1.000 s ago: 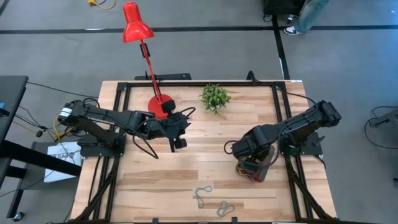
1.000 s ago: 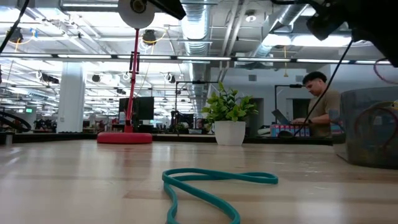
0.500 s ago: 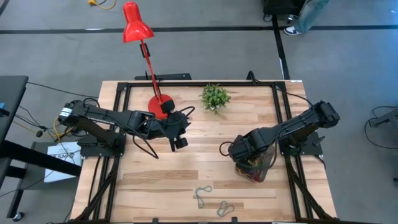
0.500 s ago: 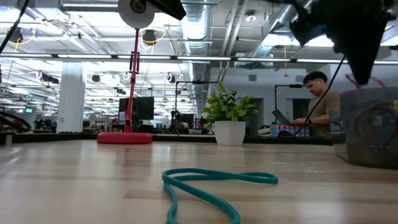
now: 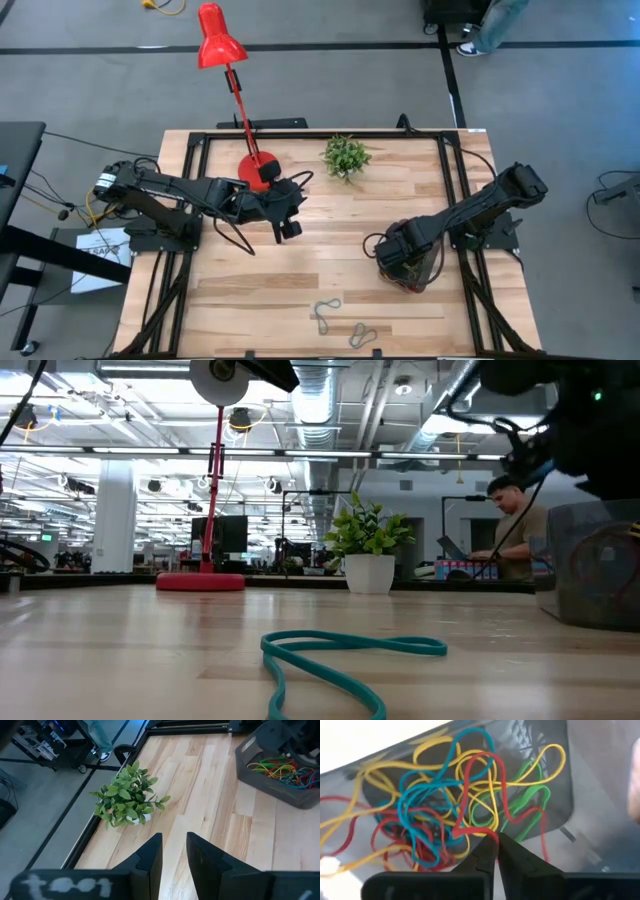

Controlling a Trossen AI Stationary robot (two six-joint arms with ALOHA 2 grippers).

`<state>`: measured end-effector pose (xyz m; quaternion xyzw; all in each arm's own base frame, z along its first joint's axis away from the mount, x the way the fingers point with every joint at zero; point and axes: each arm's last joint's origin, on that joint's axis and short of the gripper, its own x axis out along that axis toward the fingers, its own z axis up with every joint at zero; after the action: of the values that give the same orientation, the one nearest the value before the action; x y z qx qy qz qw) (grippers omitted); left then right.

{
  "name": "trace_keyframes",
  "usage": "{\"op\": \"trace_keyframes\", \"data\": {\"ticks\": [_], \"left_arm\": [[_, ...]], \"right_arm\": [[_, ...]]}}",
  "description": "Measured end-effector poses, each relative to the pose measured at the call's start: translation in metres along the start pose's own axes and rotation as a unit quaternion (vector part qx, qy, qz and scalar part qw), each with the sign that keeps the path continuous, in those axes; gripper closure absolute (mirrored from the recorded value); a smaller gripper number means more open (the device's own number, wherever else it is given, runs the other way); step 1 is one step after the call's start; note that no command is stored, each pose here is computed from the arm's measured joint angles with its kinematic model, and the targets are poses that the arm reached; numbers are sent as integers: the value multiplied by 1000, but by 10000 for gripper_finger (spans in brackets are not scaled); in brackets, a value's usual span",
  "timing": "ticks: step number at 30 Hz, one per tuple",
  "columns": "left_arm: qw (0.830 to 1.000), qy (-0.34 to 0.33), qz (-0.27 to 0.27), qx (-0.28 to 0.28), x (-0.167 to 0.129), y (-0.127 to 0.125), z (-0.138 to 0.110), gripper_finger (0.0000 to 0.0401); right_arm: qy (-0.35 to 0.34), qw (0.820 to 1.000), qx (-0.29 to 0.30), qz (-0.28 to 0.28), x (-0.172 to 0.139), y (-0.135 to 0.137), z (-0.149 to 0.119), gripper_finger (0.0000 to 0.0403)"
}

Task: Pick and place items into bin
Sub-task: Put the red rubber band into the black bin, then put the blue rubber band into the black bin

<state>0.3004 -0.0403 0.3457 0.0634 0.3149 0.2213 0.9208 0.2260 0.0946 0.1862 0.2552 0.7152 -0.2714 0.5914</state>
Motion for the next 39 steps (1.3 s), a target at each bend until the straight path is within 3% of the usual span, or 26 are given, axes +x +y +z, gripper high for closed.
{"op": "trace_keyframes", "data": {"ticks": [9,24,33,39], "left_arm": [[1000,0,0,-1,0,0,0,321],[1000,0,-1,-10,0,0,0,321],[1000,0,-1,-12,0,0,0,321],[1000,2,-14,-12,0,-1,0,321]], "right_arm": [[-5,999,46,9,20,-3,1,350],[-7,999,47,20,19,-1,2,306],[8,998,56,-22,-8,-2,-2,300],[1,1000,20,-4,-30,4,-1,300]]}}
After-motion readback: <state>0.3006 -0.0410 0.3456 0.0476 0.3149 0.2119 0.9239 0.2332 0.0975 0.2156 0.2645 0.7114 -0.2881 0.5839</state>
